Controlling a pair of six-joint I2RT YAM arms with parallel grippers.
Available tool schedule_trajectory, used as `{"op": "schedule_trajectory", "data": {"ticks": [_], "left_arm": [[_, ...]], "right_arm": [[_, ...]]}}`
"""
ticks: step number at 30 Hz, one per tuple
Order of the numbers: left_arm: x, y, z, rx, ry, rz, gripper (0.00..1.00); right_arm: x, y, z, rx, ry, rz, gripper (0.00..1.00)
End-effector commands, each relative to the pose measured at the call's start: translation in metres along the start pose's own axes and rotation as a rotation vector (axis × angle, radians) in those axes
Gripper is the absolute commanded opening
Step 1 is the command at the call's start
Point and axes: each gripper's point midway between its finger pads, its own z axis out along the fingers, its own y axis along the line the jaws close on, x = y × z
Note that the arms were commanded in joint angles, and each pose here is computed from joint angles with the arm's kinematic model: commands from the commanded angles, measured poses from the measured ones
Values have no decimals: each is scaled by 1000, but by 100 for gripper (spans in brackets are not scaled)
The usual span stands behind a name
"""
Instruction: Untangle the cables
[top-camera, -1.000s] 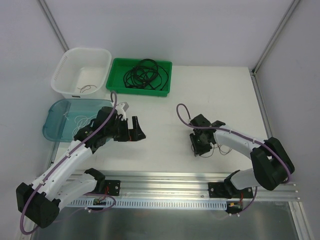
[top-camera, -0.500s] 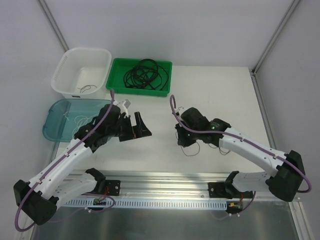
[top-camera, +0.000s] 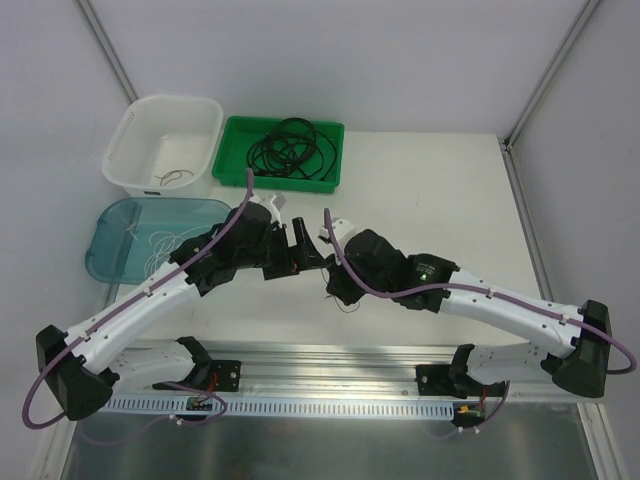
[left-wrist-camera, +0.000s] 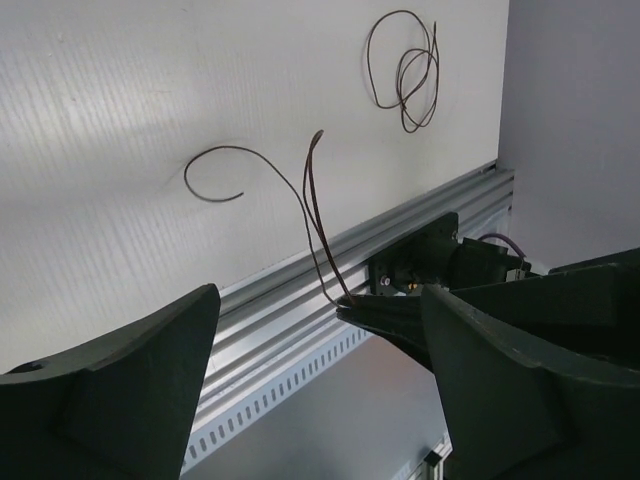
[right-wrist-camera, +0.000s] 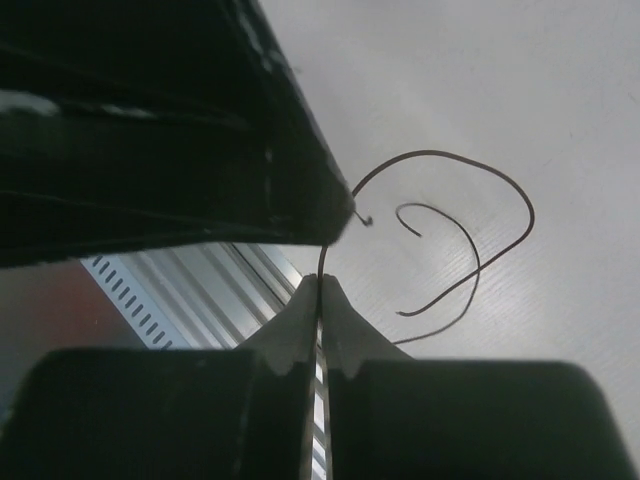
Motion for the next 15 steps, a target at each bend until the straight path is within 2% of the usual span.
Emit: {"op": "schedule_trajectory", "data": {"ticks": [1,4,8,11,12,15], "left_arm": [[-5,-3,5,-26,-52,-38,82],[2,-3,12,-33,-35,-40,78],[7,-7,21,-39,-24,-31,67],[13,-12,29,-40,-3,-18,51],[14,-12,32,-46,1,-16,37],[16,-16,32,-43,0,0,15]], "right_arm": [[-36,13,-8,-3,-135,3,1],[-36,18,-7,-9,-148,-5,1],[-39,24,-5,-14,-166,-9,1],[-40,27,-4,-11,-177,-12,1],[-41,26,-4,-2,-184,-9,1],[-39,24,-4,15,-189,-8,1]]}}
